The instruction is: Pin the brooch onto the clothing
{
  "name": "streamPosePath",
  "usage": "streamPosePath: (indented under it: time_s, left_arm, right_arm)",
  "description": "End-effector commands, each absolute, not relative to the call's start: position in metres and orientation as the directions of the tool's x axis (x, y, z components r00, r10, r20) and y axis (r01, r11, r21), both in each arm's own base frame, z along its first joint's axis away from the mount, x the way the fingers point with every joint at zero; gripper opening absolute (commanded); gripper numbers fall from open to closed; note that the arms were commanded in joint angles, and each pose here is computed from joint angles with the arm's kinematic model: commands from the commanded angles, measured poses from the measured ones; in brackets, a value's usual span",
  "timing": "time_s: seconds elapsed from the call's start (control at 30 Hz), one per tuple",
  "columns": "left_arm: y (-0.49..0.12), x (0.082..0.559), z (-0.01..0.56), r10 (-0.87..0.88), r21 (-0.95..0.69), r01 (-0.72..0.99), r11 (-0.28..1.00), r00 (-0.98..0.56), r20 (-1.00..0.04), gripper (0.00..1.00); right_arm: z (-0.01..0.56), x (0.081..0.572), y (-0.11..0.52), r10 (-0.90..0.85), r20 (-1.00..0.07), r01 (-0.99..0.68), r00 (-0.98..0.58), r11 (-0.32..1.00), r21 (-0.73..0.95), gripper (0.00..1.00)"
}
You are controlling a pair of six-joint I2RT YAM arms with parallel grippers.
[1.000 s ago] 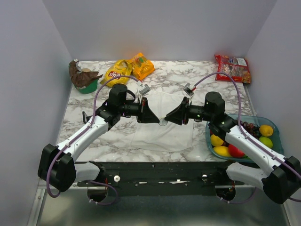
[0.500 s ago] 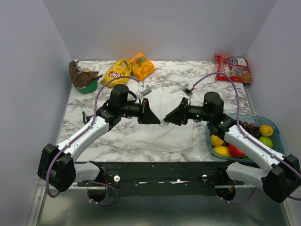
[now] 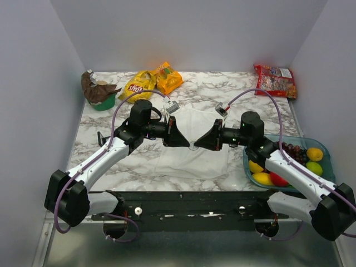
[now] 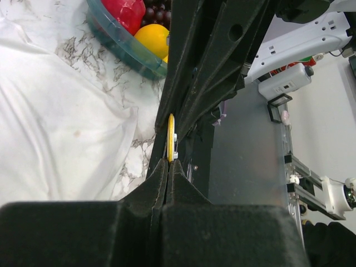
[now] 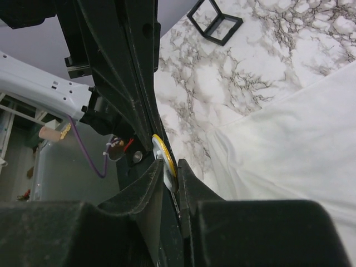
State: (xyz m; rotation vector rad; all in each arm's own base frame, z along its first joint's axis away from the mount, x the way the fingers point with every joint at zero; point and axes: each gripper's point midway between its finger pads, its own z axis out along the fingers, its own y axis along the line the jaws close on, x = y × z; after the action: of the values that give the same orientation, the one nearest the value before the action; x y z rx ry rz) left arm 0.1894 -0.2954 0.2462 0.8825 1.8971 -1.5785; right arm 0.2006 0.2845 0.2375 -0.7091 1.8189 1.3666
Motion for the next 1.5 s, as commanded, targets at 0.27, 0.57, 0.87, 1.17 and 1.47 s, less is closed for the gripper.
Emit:
streamPosePath:
  time_s: [0.27, 0.57, 0.87, 1.17, 1.47]
  left_arm:
    - [-0.296, 0.187, 0.259, 0.154, -0.612, 0.786, 0.089, -0.618, -0.771, 0.27]
    - [-0.297, 0.183, 0.260, 0.151, -0.627, 0.776, 0.061, -0.629, -0.763, 0.51]
    - [-0.298, 0.179, 0.264, 0.149, -0.629, 0.777, 0.025, -0.625, -0.766, 0.49]
    - [-0.298, 0.177, 0.266, 0.147, -0.629, 0.777, 0.002, -0.623, -0.769, 0.25]
    - [-0.298, 0.174, 0.268, 0.142, -0.621, 0.783, -0.011, -0.614, -0.777, 0.00]
  right_arm:
    - [0.258, 0.187, 0.285, 0.049, -0.845, -0.822, -0.533, 0.208, 0.530, 0.01]
    - [0.267, 0.183, 0.284, 0.059, -0.851, -0.832, -0.522, 0.186, 0.523, 0.01]
    - [0.262, 0.185, 0.286, 0.053, -0.841, -0.823, -0.538, 0.182, 0.538, 0.01]
    - [0.259, 0.184, 0.287, 0.047, -0.837, -0.820, -0.544, 0.178, 0.543, 0.01]
    - [0.251, 0.189, 0.288, 0.045, -0.833, -0.813, -0.551, 0.197, 0.548, 0.01]
